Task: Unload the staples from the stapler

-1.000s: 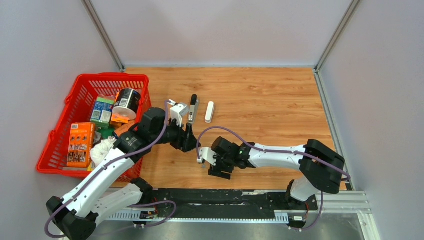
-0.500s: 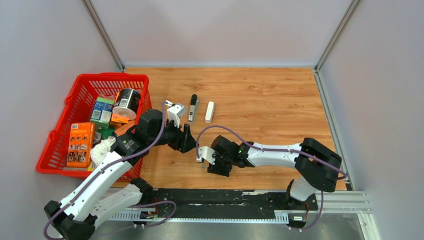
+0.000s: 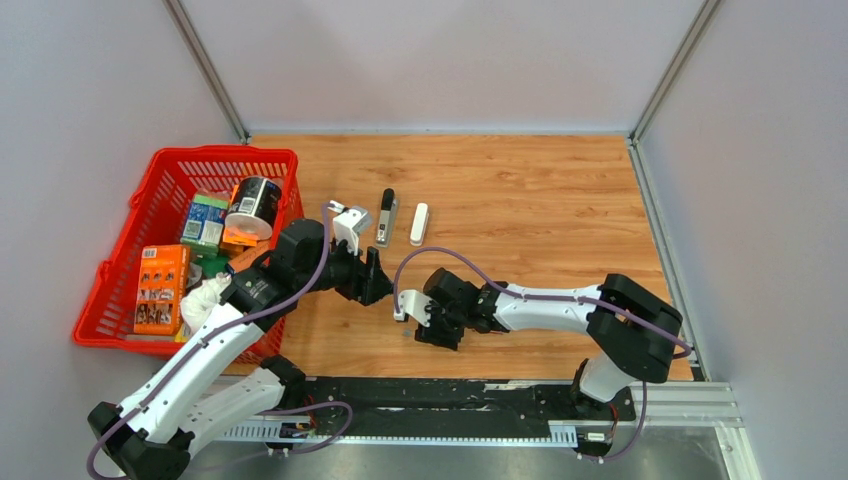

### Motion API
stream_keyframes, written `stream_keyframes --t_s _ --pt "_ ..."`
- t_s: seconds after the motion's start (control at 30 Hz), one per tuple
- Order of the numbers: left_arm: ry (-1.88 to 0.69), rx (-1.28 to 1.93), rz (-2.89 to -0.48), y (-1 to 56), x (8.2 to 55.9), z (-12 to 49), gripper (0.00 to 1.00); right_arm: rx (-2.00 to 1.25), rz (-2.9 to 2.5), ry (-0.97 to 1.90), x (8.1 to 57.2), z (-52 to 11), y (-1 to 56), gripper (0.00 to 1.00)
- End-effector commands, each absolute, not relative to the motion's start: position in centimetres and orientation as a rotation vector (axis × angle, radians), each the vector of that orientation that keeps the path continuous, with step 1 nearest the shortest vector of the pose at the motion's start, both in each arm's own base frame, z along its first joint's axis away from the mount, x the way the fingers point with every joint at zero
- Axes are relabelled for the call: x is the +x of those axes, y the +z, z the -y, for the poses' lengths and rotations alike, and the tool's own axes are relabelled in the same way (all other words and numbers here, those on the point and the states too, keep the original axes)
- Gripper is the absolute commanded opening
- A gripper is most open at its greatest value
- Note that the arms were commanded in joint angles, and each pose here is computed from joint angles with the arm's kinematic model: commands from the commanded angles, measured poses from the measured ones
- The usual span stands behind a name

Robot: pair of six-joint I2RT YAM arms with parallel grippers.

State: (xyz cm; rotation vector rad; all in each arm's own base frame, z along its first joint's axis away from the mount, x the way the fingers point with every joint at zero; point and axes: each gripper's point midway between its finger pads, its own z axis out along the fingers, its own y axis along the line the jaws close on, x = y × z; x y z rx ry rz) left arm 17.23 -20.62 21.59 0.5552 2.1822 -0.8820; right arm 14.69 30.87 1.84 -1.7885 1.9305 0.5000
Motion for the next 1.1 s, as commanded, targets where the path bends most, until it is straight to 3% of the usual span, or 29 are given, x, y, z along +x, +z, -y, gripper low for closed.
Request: stream_keyframes --t_s 0.0,0.27,0.6,1.07 --pt "-0.879 0.575 -2.157 22.1 17.2 20.4 0.73 -1.804 -1.949 0.487 14.8 -30.5 0.6 0.51" --pt "-0.874 0.572 -2.162 22.0 17.2 20.3 0.73 -1.793 -1.986 0.518 14.4 -30.6 0.3 0.42" --pt "-0.87 0.572 -2.163 22.0 17.2 20.2 0.73 -1.721 -2.039 0.511 14.5 -30.5 1.2 0.37" --pt "-0.871 0.57 -2.157 22.1 17.3 20.1 0.73 -1.693 -2.096 0.437 14.9 -29.3 1.8 0.41"
